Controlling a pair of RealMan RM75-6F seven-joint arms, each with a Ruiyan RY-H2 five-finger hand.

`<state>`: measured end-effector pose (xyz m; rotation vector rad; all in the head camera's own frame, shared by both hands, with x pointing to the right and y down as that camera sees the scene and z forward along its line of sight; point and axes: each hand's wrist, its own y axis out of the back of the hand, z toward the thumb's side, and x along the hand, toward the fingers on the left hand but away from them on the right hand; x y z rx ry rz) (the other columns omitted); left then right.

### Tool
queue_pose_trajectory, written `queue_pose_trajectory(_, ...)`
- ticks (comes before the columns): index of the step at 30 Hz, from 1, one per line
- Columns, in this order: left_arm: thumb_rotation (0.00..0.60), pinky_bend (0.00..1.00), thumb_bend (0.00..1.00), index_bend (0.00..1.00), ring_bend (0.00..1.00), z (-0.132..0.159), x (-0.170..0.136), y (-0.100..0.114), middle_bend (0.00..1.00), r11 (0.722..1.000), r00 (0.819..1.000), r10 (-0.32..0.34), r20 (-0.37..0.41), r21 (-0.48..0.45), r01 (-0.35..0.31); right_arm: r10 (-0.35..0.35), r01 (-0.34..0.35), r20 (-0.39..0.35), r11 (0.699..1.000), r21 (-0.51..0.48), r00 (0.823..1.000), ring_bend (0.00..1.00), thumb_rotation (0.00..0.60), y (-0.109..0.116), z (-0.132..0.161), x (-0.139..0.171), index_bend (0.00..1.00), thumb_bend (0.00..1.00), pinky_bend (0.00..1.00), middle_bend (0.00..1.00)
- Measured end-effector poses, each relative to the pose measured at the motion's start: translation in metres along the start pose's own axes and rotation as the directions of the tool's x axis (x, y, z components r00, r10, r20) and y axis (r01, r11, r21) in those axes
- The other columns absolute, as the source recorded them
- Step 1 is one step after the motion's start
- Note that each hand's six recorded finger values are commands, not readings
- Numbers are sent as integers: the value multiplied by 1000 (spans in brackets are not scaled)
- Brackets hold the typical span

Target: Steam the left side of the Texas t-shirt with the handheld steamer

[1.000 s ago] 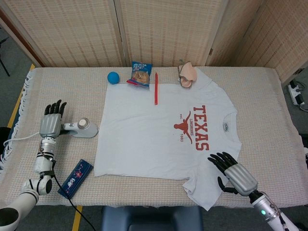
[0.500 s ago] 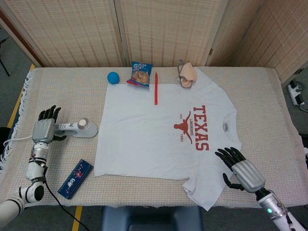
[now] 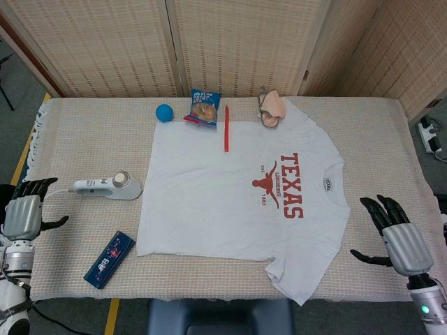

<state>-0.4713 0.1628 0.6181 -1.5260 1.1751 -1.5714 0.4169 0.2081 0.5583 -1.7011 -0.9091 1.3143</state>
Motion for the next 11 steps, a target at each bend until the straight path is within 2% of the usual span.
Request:
queue_pose_trajectory(7, 600, 160, 57, 242, 175, -12, -60, 19, 259, 998, 997, 70, -13, -1, -70, -18, 18, 35, 1000, 9, 999, 13, 441, -1, -10, 16, 0, 0, 76, 110)
queue_pose_trajectory(11, 600, 160, 58, 245, 176, -11, -89, 22, 266, 998, 998, 61, 1, -9, -61, -2, 2, 55, 1000, 1, 998, 0, 444, -5, -13, 23, 0, 0, 41, 110)
